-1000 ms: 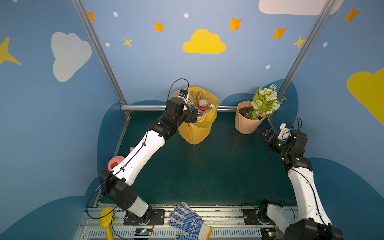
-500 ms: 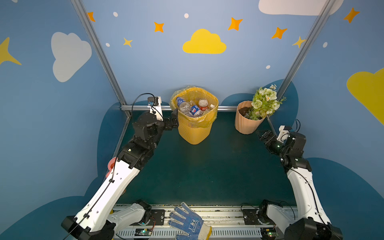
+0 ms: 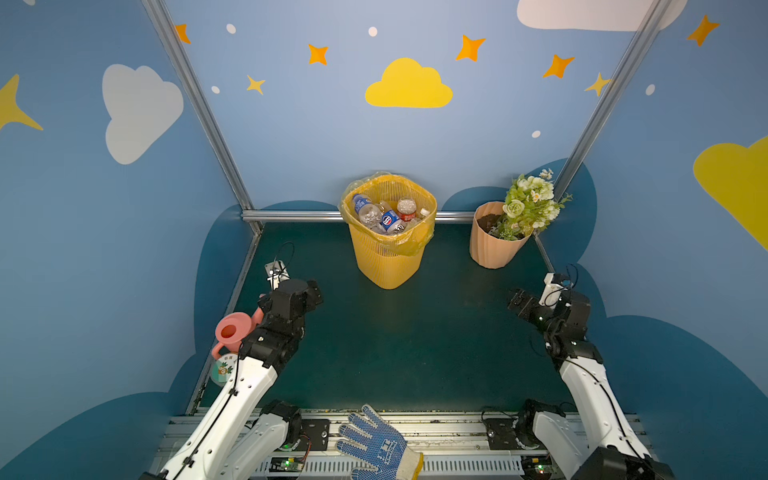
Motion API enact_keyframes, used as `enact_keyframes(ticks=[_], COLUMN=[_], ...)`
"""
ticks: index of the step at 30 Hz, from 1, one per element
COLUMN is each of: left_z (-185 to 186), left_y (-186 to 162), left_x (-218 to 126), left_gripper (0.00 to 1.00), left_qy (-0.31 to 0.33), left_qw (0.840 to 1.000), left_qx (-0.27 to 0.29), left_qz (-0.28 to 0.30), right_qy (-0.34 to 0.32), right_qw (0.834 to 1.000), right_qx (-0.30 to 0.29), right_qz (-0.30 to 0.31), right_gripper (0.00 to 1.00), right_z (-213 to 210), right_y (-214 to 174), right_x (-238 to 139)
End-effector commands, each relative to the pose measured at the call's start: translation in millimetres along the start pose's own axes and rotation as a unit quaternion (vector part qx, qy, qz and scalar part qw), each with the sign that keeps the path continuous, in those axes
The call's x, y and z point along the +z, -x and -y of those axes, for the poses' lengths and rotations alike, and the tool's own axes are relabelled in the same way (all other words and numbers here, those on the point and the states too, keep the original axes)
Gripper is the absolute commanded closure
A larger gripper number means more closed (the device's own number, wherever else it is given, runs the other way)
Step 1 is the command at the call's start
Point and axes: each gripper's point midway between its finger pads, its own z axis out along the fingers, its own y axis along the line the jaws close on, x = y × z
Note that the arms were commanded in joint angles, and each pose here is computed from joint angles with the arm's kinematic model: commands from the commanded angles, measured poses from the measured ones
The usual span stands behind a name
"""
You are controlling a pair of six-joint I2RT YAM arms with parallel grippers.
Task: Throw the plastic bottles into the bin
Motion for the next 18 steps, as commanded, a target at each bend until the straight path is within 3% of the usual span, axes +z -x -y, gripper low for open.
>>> enact_keyframes(ticks=[1, 8, 16, 18], left_z=[-20.1, -40.1, -50.6, -52.5], left_y=[3.3, -17.4, -56.8, -58.2], left_x=[5.1, 29.7, 54.3, 56.7], left_gripper=[0.00, 0.00, 0.00, 0.00], left_qy=[0.038, 0.080, 0.093, 0.093], left_qw=[0.998, 0.995, 0.995, 0.994], left_qx=[-0.021, -0.005, 0.022, 0.015], left_qz=[0.036, 0.056, 0.038, 0.050], right_qy=[-0.017, -0.050, -0.042, -0.048], right_qw=[0.990, 0.964, 0.959, 0.959], right_qx=[-0.130, -0.246, -0.265, -0.274], right_qz=[0.057, 0.090, 0.088, 0.064], right_gripper=[0.06, 0.06, 0.06, 0.06], right_z=[-7.1, -9.6, -13.8, -12.1], right_y=[14.2, -11.3, -27.0, -34.8], right_x=[6.1, 35.1, 79.5, 94.1])
